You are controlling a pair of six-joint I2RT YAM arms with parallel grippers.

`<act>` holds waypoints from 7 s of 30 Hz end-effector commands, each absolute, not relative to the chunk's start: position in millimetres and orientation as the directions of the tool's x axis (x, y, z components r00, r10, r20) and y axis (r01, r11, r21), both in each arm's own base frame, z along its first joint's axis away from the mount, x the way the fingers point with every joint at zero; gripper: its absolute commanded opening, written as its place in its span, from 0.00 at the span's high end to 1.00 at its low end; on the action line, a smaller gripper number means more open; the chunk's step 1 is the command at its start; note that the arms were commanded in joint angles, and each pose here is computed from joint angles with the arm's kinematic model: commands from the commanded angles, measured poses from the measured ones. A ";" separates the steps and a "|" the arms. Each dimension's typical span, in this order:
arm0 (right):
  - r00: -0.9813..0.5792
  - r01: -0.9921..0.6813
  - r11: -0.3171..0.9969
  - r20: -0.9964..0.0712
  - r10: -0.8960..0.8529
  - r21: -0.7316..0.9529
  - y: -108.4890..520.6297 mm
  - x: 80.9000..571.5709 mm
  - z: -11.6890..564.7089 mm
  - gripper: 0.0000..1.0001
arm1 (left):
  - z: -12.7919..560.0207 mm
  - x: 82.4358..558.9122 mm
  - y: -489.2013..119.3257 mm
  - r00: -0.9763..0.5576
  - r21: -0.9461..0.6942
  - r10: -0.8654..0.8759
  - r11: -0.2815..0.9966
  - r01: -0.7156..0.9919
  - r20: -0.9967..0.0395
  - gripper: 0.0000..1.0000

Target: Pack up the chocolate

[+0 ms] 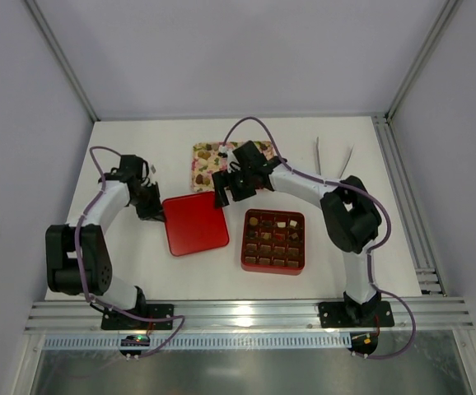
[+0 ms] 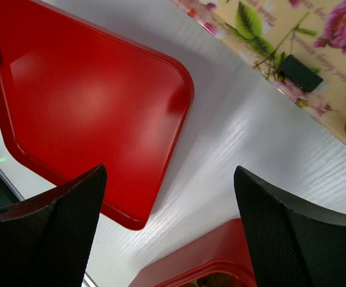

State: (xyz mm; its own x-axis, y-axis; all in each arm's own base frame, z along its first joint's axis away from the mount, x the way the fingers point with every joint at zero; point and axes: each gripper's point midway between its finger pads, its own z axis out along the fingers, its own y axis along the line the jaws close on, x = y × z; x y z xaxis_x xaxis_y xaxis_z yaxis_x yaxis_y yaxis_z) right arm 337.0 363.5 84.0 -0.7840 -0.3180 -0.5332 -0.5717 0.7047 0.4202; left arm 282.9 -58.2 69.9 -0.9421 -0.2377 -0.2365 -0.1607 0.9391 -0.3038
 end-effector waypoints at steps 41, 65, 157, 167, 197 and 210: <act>-0.857 -0.513 0.206 -0.512 -0.061 0.833 412.1 290.6 210.2 0.80 | 139.6 313.0 -83.4 -0.864 -0.552 -0.328 0.831 -0.071 -0.383 0.96; -0.945 -0.189 0.411 -0.280 0.172 0.892 325.2 342.4 273.1 0.96 | 297.4 250.9 -124.7 -0.392 -0.131 -0.033 0.965 0.227 -0.919 0.22; -0.431 -0.083 0.800 -0.745 0.508 0.594 98.9 312.7 305.6 0.04 | 366.1 188.6 -353.9 -0.624 -0.635 -0.148 0.311 0.707 -0.768 1.00; -0.478 -0.132 0.809 -0.752 0.454 0.572 104.6 294.6 269.9 0.02 | 349.4 203.4 -342.2 -0.865 -0.882 -0.196 0.003 0.471 -0.462 1.00; -0.549 -0.116 0.805 -0.713 0.437 0.582 107.4 273.8 168.2 0.01 | 200.6 226.8 -360.4 -0.985 -0.985 0.021 0.020 0.173 -0.172 1.00; -0.584 -0.113 0.798 -0.689 0.428 0.592 111.3 269.8 137.9 0.02 | 157.0 233.6 -364.0 -0.989 -0.986 0.023 0.075 0.146 -0.144 1.00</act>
State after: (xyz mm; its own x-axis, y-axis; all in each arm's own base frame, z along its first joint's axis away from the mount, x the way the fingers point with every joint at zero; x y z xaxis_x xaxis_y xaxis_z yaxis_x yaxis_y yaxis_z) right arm 261.8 108.6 129.5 -0.6185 0.4231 -0.6622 -0.0726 0.8083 0.5843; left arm 233.9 -363.9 150.9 -0.9981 0.0102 -0.0610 0.0618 0.1157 -0.9914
